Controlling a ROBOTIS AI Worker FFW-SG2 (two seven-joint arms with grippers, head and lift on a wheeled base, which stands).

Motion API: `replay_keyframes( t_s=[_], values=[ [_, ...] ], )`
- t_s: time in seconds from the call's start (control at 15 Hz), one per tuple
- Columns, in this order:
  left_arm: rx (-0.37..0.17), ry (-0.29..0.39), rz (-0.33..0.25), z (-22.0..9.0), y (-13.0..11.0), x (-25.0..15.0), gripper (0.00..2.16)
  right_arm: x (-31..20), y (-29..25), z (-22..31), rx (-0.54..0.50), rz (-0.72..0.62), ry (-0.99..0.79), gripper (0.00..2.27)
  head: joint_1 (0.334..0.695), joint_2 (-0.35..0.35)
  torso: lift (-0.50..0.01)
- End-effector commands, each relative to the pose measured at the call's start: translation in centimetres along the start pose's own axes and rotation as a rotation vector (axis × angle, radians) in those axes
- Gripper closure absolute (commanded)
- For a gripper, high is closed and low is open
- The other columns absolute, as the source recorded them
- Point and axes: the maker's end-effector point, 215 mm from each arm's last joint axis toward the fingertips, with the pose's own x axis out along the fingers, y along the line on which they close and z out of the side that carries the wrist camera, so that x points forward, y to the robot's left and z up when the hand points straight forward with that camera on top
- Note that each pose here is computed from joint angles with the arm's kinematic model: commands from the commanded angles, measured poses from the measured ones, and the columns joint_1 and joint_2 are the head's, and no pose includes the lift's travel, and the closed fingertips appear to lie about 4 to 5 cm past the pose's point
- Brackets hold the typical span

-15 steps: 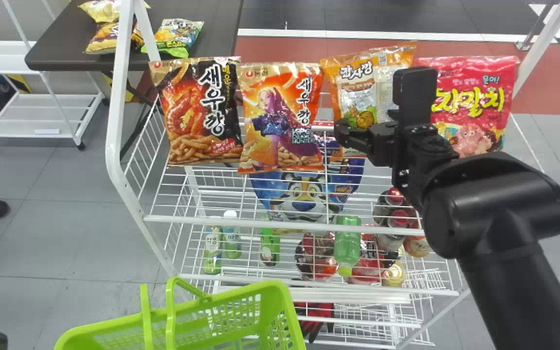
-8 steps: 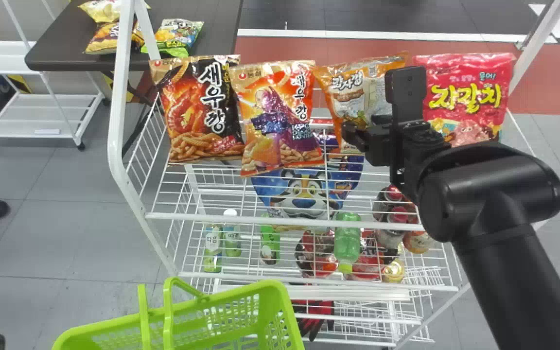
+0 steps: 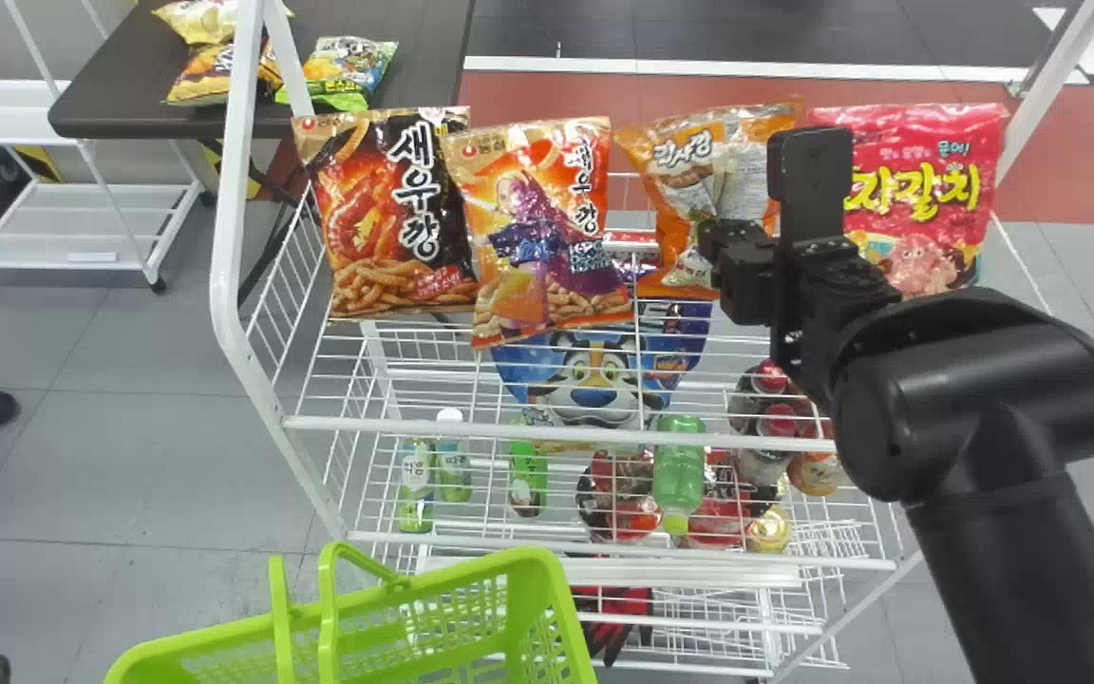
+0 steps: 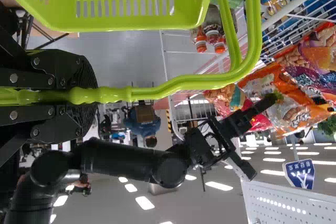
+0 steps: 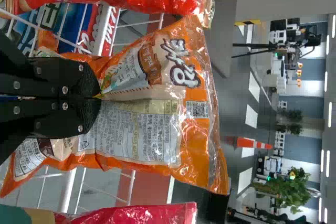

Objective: Hold basket handle with left hand then pick Gamjakkang with right hand and place into basket

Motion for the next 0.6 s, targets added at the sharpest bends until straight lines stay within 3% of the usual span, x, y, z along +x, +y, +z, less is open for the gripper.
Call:
replay_keyframes(
  t_s=[0.0,0.33,0.53],
  values=[
    [-0.003,-0.002,-0.006,0.0,-0.1,0.0,2.15,-1.7,-1.0,0.7,-0.02,-0.037,0.001,2.25,0.695,0.004,-0.018],
    [-0.003,-0.002,-0.004,0.0,-0.1,0.0,2.15,-6.0,-0.8,3.6,-0.043,-0.038,0.011,2.25,0.695,-0.021,-0.018],
    [-0.005,-0.003,-0.006,0.0,-0.1,0.0,2.15,-9.1,0.2,2.4,-0.063,-0.015,0.098,2.25,0.695,-0.016,-0.018]
  ],
)
